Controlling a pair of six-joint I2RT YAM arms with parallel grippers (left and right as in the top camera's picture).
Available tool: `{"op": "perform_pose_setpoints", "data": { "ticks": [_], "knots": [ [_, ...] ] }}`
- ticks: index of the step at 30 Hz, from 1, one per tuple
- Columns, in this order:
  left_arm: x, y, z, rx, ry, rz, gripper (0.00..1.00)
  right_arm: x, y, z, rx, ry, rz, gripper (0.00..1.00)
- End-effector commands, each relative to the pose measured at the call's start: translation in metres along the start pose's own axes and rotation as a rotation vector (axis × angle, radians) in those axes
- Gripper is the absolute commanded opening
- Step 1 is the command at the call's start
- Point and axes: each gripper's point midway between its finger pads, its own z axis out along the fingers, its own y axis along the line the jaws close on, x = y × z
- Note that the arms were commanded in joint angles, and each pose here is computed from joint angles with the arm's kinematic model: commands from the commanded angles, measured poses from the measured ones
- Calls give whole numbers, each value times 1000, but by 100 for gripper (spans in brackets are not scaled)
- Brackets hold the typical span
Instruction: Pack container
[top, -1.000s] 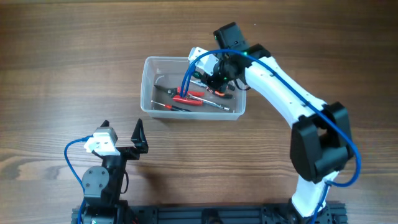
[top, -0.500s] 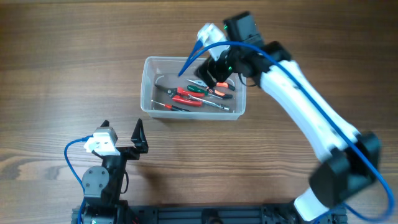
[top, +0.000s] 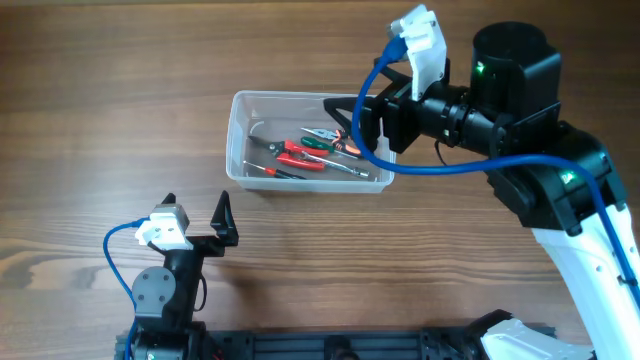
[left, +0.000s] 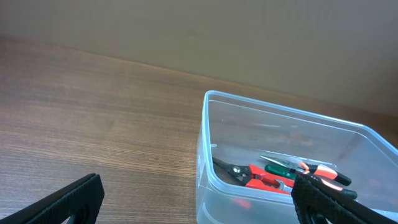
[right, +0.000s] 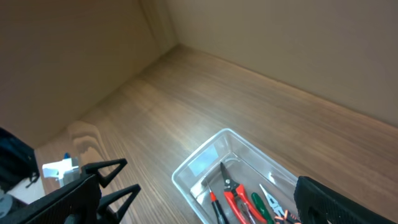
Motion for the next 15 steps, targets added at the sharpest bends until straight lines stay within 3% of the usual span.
{"op": "perform_pose_setpoints", "data": {
  "ticks": [1, 7, 11, 15],
  "knots": [
    [1, 2, 0, -8, -1, -13, 100, -10, -15, -16, 127, -48, -31, 100],
    [1, 2, 0, -8, -1, -13, 100, -26, -29, -70, 336, -105, -347, 100],
    [1, 2, 0, -8, -1, -13, 100, -1, -49, -137, 506, -105, -306, 100],
    [1, 2, 0, -8, -1, -13, 100, 40, -59, -173, 616, -118, -261, 100]
  ]
}}
